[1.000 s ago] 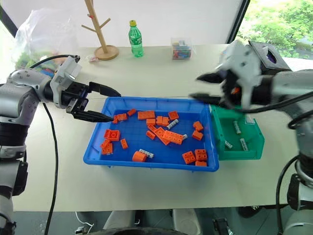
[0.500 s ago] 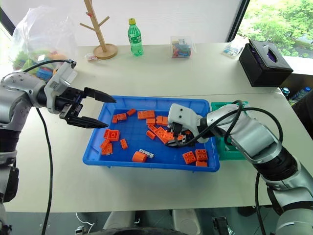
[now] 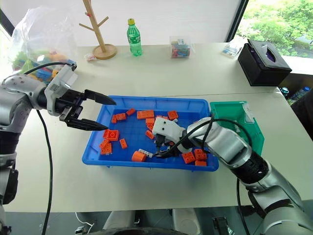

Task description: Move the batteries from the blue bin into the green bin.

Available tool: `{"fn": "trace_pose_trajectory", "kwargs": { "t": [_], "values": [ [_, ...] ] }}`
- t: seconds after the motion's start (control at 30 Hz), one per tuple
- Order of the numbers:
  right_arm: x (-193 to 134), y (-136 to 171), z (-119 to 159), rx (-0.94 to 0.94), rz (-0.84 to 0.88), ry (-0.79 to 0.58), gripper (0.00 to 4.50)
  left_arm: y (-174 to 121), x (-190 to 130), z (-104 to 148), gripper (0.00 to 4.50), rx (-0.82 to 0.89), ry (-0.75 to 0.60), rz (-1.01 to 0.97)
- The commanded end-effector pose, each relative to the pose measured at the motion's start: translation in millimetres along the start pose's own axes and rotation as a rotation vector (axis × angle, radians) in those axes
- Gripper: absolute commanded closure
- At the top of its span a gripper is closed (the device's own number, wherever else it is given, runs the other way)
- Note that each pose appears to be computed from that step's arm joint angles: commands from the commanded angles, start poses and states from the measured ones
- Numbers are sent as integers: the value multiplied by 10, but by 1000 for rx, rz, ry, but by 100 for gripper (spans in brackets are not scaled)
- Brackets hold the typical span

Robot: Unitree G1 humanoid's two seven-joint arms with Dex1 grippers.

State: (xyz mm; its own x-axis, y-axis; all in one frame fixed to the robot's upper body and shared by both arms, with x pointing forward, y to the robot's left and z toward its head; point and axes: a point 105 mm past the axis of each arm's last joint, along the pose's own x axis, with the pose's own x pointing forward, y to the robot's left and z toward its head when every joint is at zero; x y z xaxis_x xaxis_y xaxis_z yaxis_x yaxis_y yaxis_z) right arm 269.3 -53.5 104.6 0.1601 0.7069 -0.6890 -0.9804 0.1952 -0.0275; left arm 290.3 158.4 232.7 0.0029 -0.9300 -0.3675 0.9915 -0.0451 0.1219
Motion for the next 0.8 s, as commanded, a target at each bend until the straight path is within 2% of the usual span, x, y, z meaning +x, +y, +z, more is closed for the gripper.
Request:
{"fn": "trace_pose_trajectory", "kwargs": {
  "t": [0.03,0.23,0.4,0.43,0.47,0.57,0.6,0.8],
  "values": [
    [63,3,67,-36,9,-20,202,-33,-73,100,0,43,-1,11],
    [61,21,172,-46,38,-47,202,-17,-84,96,0,49,13,13],
    [165,31,85,-33,32,-40,202,-19,-74,118,0,54,10,9],
    [176,22,75,-28,29,-41,250,-26,-71,117,0,52,12,5],
    [182,15,71,-26,28,-42,270,-30,-70,115,0,51,14,3],
    [189,-7,56,-31,22,-40,421,-44,-74,114,0,51,25,-5],
    [190,-14,55,-32,22,-40,443,-40,-76,120,0,52,25,-5],
    [126,-21,95,-25,23,-52,442,-36,-78,153,0,55,22,-10]
  ]
}}
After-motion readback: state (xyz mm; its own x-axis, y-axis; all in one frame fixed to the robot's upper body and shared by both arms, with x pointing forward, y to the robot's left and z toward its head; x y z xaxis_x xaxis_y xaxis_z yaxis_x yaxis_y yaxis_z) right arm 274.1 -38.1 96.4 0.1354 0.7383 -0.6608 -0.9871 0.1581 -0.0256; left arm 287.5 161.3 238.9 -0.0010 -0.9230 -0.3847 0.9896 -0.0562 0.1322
